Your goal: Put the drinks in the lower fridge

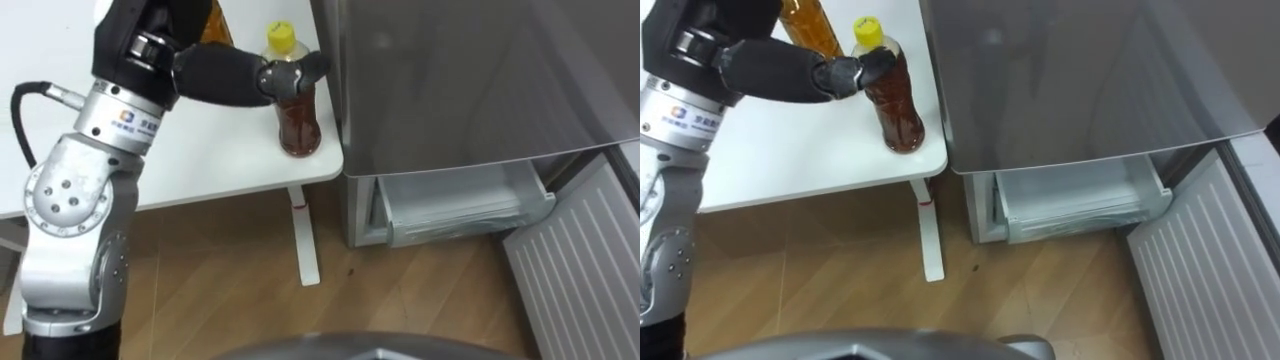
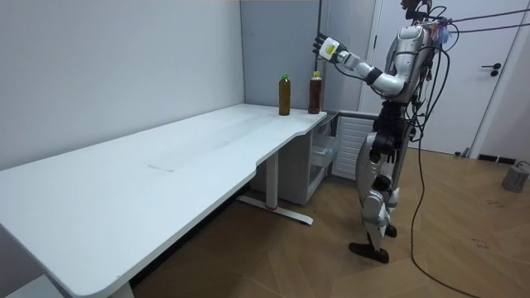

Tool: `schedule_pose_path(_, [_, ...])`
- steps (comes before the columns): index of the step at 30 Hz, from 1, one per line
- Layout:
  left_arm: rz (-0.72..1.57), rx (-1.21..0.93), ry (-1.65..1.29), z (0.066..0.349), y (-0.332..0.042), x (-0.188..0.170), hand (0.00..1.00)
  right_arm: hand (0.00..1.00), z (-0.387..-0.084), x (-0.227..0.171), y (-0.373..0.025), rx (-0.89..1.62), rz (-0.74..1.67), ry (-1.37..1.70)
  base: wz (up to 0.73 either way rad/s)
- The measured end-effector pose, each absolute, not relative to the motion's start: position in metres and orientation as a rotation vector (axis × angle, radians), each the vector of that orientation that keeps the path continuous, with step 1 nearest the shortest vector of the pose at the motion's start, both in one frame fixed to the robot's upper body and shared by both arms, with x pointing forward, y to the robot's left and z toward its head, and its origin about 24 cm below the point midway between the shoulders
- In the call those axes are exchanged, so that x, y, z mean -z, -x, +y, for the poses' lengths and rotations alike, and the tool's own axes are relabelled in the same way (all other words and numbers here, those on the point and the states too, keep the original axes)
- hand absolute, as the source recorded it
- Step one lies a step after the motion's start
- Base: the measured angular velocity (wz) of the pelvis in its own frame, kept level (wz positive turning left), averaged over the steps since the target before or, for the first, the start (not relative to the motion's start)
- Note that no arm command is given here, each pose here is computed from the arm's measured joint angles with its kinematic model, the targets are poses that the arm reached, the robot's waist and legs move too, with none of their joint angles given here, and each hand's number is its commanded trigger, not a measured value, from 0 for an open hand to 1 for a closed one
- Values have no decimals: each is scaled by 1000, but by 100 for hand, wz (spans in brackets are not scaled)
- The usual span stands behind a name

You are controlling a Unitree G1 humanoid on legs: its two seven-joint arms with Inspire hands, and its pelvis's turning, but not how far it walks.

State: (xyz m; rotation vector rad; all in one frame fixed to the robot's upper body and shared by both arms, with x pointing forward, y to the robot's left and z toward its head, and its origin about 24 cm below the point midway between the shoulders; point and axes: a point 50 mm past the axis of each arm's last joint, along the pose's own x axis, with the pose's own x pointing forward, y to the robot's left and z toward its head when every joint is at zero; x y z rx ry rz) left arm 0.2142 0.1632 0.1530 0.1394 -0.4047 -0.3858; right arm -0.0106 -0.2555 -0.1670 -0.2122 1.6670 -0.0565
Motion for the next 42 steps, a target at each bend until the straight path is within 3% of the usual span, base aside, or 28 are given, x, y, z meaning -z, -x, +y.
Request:
schedule_pose_path(12, [-298, 397, -110, 165, -223, -130, 0, 0, -255, 167, 5, 36, 1653, 245, 0])
schedule_pose_path(42, [-248, 395, -142, 165, -225, -123, 0, 0, -254, 168, 2, 22, 1650, 230, 0])
